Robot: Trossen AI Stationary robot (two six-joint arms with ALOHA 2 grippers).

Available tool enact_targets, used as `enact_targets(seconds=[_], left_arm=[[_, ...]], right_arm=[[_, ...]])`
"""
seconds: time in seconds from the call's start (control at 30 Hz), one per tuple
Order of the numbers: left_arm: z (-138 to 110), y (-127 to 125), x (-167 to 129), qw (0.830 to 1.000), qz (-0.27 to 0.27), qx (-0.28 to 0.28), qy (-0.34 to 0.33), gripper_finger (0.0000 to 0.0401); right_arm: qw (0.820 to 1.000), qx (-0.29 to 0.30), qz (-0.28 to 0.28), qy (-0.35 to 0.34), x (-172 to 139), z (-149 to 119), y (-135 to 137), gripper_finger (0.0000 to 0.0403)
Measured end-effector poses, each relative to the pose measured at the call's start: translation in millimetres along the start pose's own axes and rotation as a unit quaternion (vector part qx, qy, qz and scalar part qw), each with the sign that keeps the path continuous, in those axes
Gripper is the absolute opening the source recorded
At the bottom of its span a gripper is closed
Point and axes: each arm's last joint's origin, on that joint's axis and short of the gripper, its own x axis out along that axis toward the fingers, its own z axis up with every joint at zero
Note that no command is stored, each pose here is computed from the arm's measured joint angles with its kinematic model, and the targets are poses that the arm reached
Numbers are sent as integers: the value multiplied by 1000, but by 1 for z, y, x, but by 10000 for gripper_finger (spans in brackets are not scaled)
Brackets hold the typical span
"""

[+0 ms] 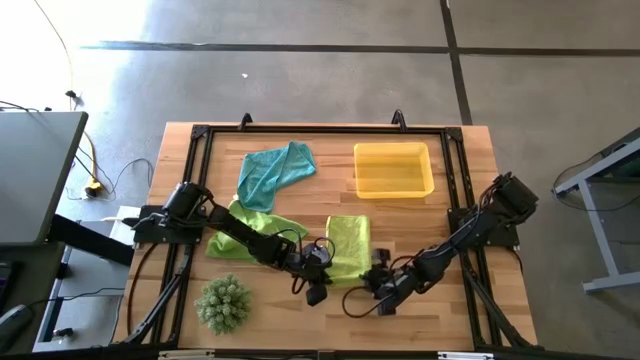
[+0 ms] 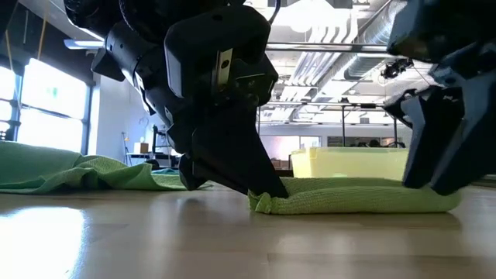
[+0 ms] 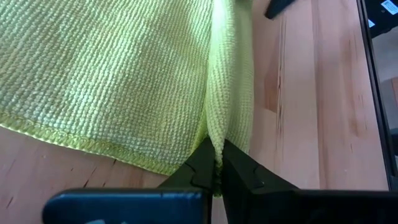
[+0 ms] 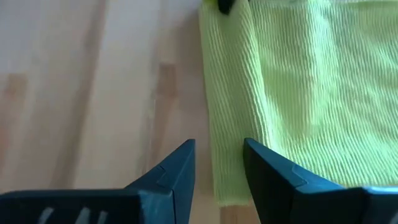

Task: Roll microfiber towels into tight, uniform cylinder then place into a basket
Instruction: Roll the light green towel

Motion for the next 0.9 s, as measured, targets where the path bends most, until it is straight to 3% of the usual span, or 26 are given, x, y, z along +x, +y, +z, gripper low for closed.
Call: enact_targets(seconds=[0.37,0.53,0.73,0.9], left_arm=[[2,-4,-1,999,-16,44,-20,10],[6,-7,-5,997,-23,67,-25,45],[8,-9,-11,994,-23,109,-23,99],[14,-14,-25,984,-19,173,-23,120]], right_arm=[[999,14,-25,34,11,-10,-1,128],[998,36,-32,41,14,-13,-2,126],[997,54,-36,51,14,-15,-2,80],[995,71,-42,59,14,-16,-4,22]])
